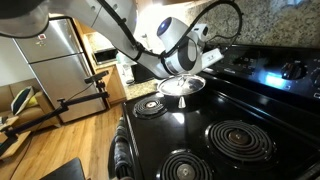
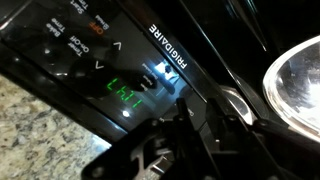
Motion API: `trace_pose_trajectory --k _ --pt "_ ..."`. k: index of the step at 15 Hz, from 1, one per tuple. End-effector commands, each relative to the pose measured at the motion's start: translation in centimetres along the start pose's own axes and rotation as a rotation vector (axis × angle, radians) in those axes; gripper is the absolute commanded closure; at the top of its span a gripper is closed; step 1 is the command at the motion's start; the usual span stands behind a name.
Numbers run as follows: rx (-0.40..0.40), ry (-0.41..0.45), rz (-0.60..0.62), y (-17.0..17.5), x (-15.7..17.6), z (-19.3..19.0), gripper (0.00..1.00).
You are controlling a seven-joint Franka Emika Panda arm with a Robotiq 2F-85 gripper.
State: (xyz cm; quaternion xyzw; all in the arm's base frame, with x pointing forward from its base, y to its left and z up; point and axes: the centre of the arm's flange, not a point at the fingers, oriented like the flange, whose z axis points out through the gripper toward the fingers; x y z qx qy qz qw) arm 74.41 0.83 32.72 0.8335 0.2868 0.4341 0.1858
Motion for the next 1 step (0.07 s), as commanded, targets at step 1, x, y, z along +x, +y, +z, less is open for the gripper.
trace_pose_trajectory --k 1 --pt "0.000 0.000 0.000 0.00 0.00 0.00 0.73"
